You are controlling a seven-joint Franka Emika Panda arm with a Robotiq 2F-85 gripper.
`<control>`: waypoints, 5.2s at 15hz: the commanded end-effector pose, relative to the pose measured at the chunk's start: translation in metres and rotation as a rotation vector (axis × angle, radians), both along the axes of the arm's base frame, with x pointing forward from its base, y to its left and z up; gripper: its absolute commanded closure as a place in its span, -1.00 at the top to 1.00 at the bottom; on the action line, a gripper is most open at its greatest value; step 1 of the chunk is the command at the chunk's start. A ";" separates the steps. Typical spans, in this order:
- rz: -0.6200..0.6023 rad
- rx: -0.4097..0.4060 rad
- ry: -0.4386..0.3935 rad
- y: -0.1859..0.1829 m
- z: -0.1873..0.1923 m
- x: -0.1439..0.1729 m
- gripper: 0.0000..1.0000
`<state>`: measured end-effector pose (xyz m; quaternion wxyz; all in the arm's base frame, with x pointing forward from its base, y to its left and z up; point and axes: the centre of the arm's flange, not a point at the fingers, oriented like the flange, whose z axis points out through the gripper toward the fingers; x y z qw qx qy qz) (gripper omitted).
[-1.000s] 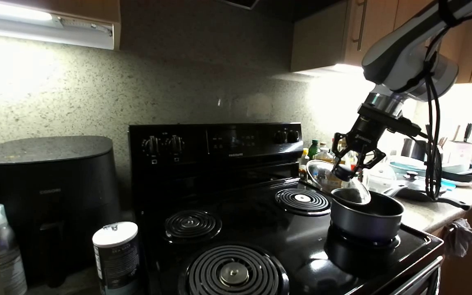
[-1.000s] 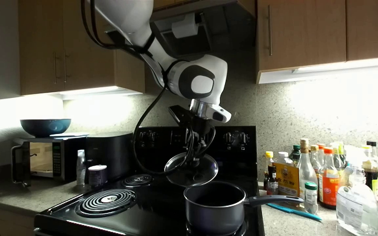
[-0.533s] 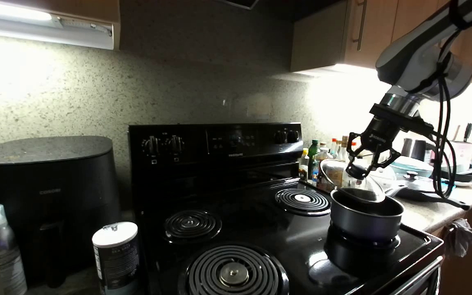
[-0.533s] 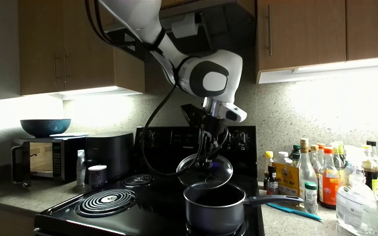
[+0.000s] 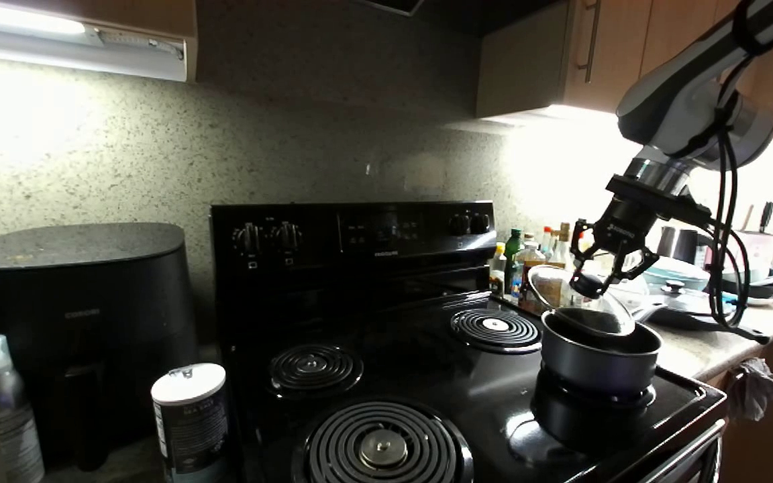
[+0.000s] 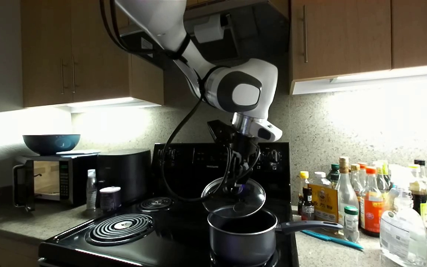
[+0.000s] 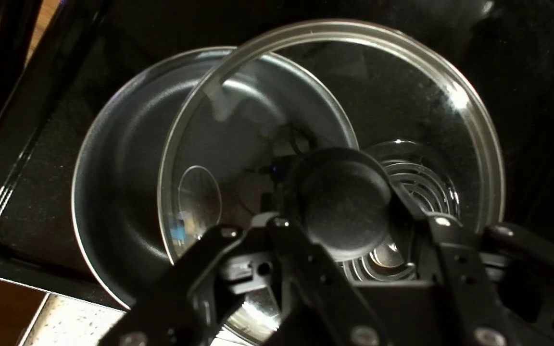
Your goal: Pick up the lid from the stove and put it on the pot
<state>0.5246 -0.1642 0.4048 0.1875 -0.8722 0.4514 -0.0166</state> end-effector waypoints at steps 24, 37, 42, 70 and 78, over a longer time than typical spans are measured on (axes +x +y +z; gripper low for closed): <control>-0.083 -0.065 0.181 -0.022 -0.035 -0.001 -0.55; -0.076 -0.051 0.171 -0.019 -0.039 0.003 -0.55; -0.089 -0.074 0.151 -0.019 -0.038 0.005 0.70; -0.046 -0.008 0.222 -0.006 -0.040 -0.003 0.06; -0.050 -0.025 0.236 -0.006 -0.036 -0.005 -0.60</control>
